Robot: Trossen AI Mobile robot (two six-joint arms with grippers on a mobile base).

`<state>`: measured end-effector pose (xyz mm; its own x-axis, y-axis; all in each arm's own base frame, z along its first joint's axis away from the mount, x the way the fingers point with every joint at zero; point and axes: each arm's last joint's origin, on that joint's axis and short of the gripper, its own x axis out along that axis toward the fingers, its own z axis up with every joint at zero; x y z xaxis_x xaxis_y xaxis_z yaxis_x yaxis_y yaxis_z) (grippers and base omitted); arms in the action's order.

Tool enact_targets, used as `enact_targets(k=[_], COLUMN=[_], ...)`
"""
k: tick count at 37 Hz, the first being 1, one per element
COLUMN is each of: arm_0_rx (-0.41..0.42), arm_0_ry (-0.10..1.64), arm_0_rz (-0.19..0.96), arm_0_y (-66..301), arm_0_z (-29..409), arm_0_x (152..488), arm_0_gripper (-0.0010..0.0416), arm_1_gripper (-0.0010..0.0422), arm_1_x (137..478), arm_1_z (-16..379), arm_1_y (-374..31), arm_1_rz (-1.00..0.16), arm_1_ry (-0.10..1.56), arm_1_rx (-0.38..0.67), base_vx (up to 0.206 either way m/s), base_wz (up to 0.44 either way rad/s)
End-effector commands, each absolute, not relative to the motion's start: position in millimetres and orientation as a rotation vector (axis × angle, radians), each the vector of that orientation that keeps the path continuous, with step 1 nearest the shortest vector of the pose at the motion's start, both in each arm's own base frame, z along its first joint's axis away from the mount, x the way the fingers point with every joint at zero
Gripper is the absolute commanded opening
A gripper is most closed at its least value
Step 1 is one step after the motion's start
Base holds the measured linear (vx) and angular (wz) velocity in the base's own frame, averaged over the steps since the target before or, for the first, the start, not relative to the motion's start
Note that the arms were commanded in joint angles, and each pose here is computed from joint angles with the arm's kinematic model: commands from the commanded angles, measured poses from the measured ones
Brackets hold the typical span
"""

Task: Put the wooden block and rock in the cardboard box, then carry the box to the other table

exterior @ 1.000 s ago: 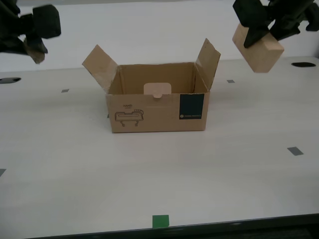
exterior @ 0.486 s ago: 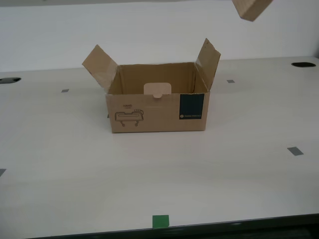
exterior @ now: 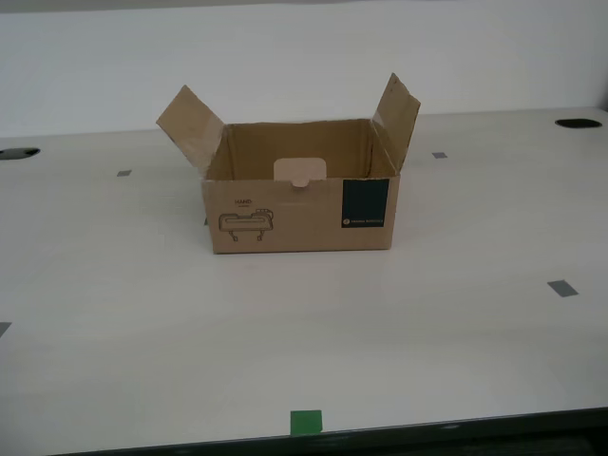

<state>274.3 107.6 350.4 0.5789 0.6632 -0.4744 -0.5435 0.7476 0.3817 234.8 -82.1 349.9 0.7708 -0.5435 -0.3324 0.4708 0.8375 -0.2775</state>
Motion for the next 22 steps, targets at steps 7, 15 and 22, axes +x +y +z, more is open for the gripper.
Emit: enact_targets(k=[7, 15, 22], arm_0_rx=[0.222, 0.242, 0.244], arm_0_ry=[0.546, 0.510, 0.536], arm_0_rz=[0.789, 0.841, 0.809], arm_0_y=[132, 150, 155], arm_0_z=[348, 331, 310], arm_0_x=[271, 267, 264], arm_0_gripper=[-0.0001, -0.0001, -0.0001], arm_1_gripper=[-0.0001, -0.0001, -0.0001], arm_1_x=[229, 237, 252], arm_1_z=[339, 320, 292], arm_1_y=[-103, -121, -148], arm_1_rz=[-0.588, -0.624, -0.671], arm_1_ry=[0.408, 0.476, 0.566], arm_1_rx=[-0.174, -0.164, -0.134], base_vx=[0.000, 0.000, 0.000], base_wz=[0.000, 0.000, 0.000])
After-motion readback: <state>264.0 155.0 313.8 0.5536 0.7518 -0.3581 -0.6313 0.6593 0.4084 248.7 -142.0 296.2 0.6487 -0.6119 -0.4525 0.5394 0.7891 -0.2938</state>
